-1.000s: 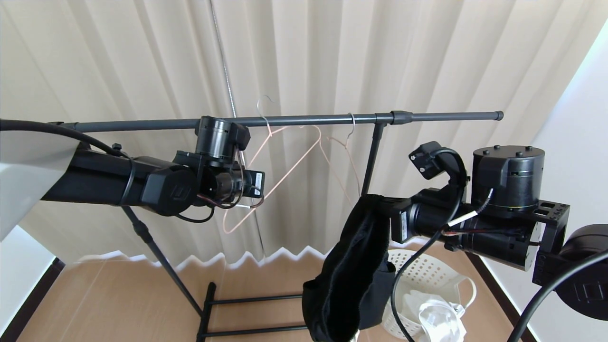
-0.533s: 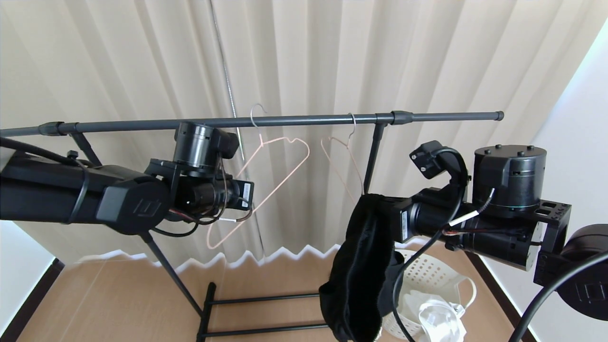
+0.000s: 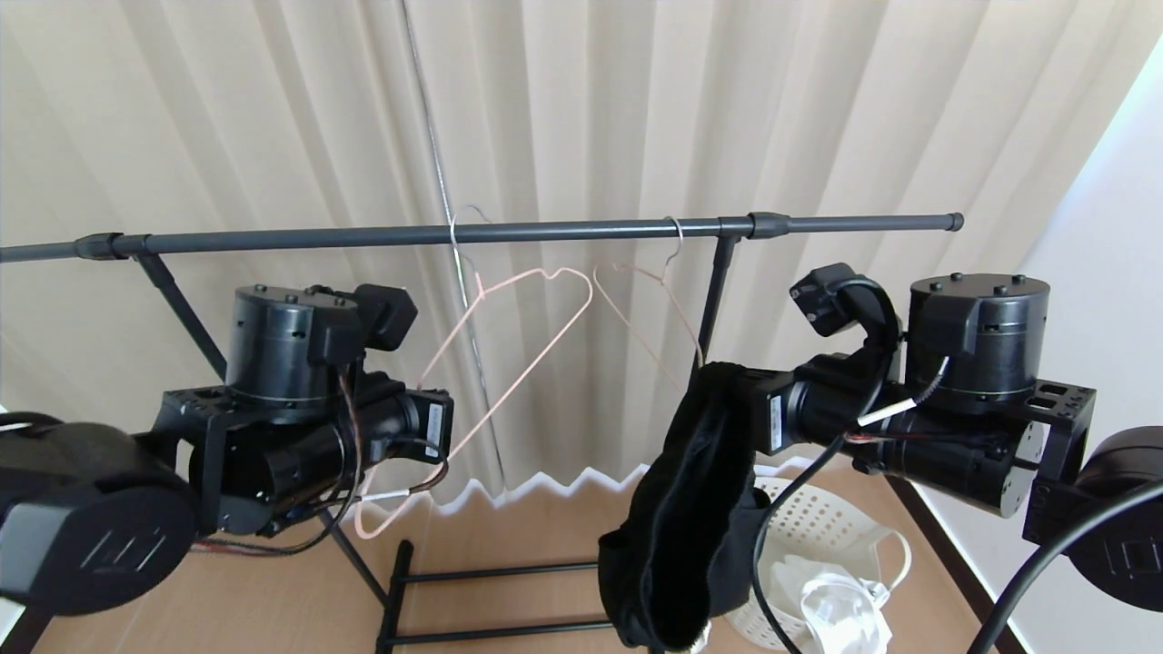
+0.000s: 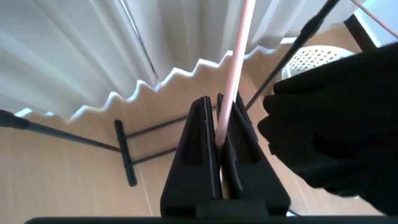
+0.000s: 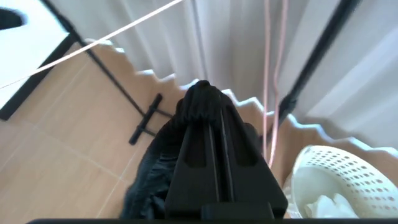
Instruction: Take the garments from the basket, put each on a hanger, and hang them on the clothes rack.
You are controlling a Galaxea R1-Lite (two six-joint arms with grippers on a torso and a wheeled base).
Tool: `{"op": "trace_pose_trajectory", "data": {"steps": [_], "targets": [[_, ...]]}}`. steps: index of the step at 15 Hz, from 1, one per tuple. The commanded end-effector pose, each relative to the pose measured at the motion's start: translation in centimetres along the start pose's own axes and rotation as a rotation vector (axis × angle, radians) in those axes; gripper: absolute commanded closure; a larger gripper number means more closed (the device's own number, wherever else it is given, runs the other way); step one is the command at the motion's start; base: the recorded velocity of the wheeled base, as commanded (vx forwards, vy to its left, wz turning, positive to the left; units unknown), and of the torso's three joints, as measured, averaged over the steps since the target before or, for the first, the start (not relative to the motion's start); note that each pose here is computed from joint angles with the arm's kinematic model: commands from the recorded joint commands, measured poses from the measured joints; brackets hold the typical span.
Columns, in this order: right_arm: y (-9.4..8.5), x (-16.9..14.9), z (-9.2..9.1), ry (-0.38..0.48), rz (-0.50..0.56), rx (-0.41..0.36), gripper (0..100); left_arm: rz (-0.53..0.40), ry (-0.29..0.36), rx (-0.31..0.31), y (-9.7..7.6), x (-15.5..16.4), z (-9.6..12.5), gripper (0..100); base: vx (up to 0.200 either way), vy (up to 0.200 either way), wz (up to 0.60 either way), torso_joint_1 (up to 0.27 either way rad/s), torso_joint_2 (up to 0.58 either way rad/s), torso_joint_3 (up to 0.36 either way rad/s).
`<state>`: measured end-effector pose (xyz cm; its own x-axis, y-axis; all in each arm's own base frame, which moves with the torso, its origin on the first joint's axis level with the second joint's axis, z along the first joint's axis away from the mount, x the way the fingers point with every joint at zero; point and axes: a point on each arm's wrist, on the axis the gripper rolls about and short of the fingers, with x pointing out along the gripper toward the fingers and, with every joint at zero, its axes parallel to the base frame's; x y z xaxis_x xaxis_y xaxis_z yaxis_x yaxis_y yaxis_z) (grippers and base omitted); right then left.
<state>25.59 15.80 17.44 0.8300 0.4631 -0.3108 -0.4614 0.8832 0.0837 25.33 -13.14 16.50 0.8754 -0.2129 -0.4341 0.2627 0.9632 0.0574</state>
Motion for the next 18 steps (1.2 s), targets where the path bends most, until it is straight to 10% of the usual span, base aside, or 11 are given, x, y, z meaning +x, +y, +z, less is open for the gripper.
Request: {"op": "trace_pose_trajectory", "data": {"steps": [1,6,18], "targets": [[0.1,0.0,0.6,-0.025,-0.045,-0.025,100,-0.022,-0.037,0.056,0.1,-2.6,-2.3,100,0.000,0.000,0.00,0.000,0.00,0.000],[0.6,0.7,2.8,-0.074,-0.321,-0.202,100,-0.118,-0.192,0.168,-0.1,-4.5,-6.3,100,0.000,0.000,0.00,0.000,0.00,0.000],[-0.3,2.2,4.5,-0.092,-0.568,-0.255,100,-0.325,-0.201,0.307,-2.0,-6.3,-9.1,100,0.000,0.000,0.00,0.000,0.00,0.000]]}}
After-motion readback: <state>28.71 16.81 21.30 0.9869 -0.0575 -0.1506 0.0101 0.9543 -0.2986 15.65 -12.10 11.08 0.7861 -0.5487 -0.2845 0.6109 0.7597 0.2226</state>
